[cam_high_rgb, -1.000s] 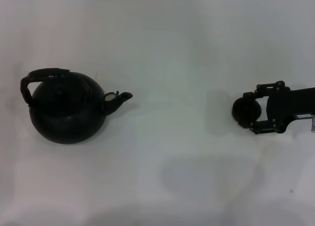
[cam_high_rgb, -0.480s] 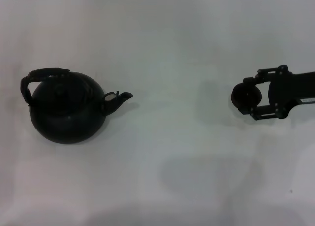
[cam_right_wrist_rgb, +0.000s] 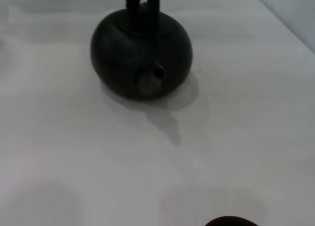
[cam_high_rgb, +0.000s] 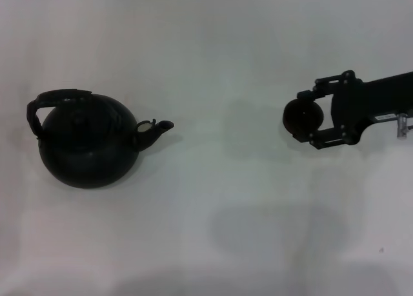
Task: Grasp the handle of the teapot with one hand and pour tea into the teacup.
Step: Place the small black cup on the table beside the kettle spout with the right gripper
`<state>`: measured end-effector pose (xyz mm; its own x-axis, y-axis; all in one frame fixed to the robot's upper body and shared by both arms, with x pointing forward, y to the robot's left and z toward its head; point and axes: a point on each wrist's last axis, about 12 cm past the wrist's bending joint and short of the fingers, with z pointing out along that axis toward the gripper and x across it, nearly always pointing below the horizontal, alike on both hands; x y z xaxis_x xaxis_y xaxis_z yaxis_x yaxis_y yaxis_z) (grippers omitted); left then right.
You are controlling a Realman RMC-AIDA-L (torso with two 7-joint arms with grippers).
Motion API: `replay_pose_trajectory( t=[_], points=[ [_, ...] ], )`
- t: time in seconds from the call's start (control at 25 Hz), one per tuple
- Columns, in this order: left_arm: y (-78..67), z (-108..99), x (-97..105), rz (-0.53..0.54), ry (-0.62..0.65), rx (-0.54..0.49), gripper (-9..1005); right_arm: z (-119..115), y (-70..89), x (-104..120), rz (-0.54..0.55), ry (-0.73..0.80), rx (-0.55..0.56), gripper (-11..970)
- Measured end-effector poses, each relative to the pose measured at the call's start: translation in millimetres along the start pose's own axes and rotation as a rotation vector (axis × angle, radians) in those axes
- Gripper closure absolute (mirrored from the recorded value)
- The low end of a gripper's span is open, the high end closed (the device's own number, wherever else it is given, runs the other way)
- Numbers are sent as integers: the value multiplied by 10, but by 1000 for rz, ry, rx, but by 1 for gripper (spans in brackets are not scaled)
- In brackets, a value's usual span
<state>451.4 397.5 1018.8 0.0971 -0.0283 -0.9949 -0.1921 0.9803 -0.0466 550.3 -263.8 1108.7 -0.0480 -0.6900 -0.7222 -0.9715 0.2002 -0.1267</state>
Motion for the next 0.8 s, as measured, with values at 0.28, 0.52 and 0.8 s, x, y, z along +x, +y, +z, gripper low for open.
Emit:
replay_pose_trajectory(
  t=[0.28,0.52,0.8],
  points=[
    [-7,6,0,-2,0,3,265,130,0,-200,-51,-36,-39,216],
    [-27,29,-8,1,-3,15,265,297,57,-283,-84,-37,-62,212],
    [-35,41,-12,3,-4,22,266,404,81,-248,-66,-31,-58,208]
  ],
)
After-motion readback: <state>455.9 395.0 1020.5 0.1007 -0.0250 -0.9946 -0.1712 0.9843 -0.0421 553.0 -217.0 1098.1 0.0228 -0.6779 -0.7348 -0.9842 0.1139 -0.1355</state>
